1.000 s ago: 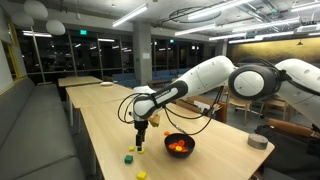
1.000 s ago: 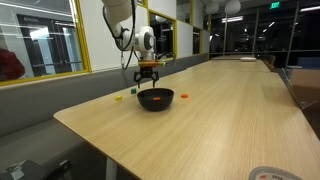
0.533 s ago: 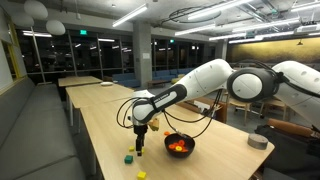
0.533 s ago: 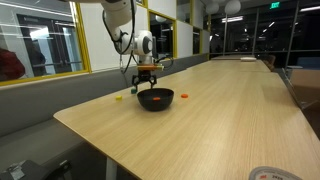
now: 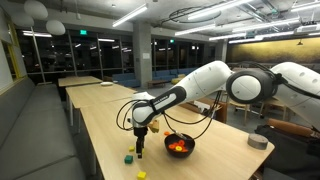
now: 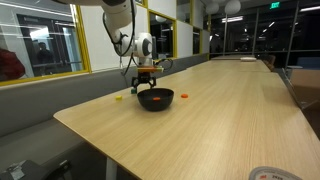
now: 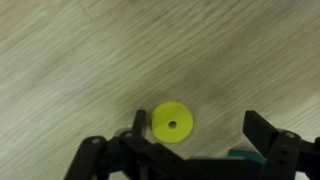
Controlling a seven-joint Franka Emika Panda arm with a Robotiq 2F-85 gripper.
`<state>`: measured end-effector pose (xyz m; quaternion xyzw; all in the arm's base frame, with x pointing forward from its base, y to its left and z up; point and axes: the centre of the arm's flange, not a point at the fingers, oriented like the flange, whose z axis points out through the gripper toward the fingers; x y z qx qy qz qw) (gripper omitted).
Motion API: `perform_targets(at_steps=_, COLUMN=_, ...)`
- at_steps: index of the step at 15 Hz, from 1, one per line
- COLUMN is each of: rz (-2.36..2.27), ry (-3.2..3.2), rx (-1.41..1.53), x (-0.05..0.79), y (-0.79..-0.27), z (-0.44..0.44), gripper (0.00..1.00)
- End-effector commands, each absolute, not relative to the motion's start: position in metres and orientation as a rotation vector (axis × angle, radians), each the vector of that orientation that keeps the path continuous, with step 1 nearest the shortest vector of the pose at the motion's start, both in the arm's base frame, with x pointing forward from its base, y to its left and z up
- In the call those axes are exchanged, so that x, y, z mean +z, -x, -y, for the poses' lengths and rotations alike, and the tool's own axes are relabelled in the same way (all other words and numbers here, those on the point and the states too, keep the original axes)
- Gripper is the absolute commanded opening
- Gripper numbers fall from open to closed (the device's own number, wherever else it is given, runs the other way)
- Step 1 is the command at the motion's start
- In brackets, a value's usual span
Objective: Put the discs on the table in the bowl
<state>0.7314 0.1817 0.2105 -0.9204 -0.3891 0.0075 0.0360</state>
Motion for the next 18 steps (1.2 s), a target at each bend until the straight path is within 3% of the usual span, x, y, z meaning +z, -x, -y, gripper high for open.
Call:
perform_targets(at_steps=1, rz=1.229, ry=2.813, rx=-0.011, x=0.213, y=-0.742, z=-0.185, gripper=1.0)
perform_targets(at_steps=2, rz=1.234, ry=2.81, rx=-0.015, x=0.213, y=-0.742, z=-0.185, gripper=0.75)
perform_targets(at_steps=3, rz=1.237, ry=2.809, rx=-0.017, x=0.214, y=-0.742, z=-0.185, gripper=0.74)
perform_targets(at_steps=10, rz=1.245, ry=2.819, rx=-0.047, x=0.224, y=-0.741, z=-0.184, gripper=0.2)
perform_targets(at_steps=12, rz=1.229, ry=2.842, rx=-0.028, x=0.23, y=-0.737, z=-0.182, gripper=0.24)
perform_targets(at_steps=18, rz=1.134, ry=2.926, rx=-0.081, x=0.286, y=-0.716, z=-0.172, gripper=0.24)
